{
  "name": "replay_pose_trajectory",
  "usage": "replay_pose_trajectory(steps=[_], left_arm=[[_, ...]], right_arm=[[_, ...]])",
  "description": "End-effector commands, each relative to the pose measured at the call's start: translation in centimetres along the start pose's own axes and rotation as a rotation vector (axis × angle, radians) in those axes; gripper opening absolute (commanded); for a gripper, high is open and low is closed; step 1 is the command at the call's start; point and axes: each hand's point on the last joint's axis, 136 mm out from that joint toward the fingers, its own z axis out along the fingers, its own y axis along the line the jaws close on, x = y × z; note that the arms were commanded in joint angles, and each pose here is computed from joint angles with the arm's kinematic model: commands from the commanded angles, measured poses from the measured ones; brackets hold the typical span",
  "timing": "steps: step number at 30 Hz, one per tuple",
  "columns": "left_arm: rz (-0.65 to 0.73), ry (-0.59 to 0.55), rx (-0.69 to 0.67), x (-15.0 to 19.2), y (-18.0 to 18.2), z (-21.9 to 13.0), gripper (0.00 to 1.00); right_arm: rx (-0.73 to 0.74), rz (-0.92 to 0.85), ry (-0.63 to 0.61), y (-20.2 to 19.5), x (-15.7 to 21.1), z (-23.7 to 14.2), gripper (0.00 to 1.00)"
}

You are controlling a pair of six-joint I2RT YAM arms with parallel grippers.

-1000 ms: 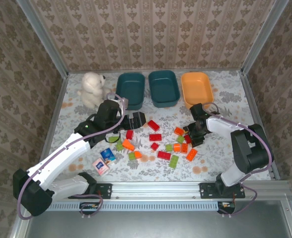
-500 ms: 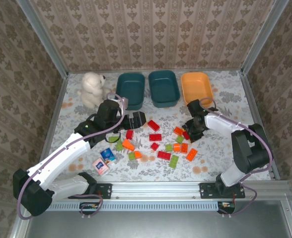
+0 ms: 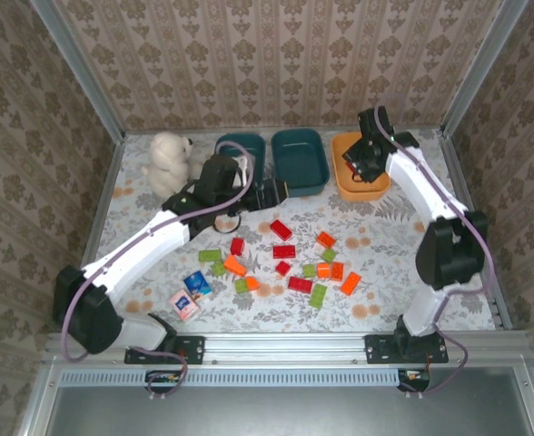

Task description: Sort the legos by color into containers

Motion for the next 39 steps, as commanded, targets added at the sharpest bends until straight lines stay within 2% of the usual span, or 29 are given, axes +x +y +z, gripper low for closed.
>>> replay_pose_trajectory(steps=[1, 9, 15, 23, 28, 33, 36, 39], left_arm=[[0.025, -0.027, 0.056, -2.4, -1.6, 0.5, 1.00], [0.034, -0.013, 0.059, -4.4, -1.9, 2.3, 1.00], [0.021, -0.004, 0.031, -4.0, -1.2, 2.3, 1.00], [0.008, -0.002, -0.018, -3.4, -0.2, 1.4, 1.00], [-0.014, -0.007, -0.077, -3.1, 0.9, -0.1, 0.99], [-0.097, -0.032, -0.186, -2.3, 3.4, -2.7, 0.99], [-0.176, -0.029, -0.287, -0.6, 6.0, -4.4, 0.98], [-0.270, -0.009, -0.426, 1.7, 9.3, -6.3, 0.97]], right_arm=[[0.084, -0.073, 0.022, -0.7, -1.6, 3.7, 0.42], [0.153, 0.018, 0.075, -1.6, -3.6, 11.1, 0.42], [0.208, 0.054, 0.157, -3.4, -2.7, 14.9, 0.44], [0.212, 0.064, 0.176, -3.0, -2.8, 15.2, 0.64], [0.105, 0.045, 0.104, 0.5, -5.4, 11.0, 0.69], [-0.067, -0.038, -0.054, 5.3, -8.5, 1.0, 0.68], [-0.170, -0.173, -0.135, 7.8, -7.1, -5.0, 0.68], [-0.297, -0.311, -0.145, 9.2, -2.6, -8.8, 0.68]])
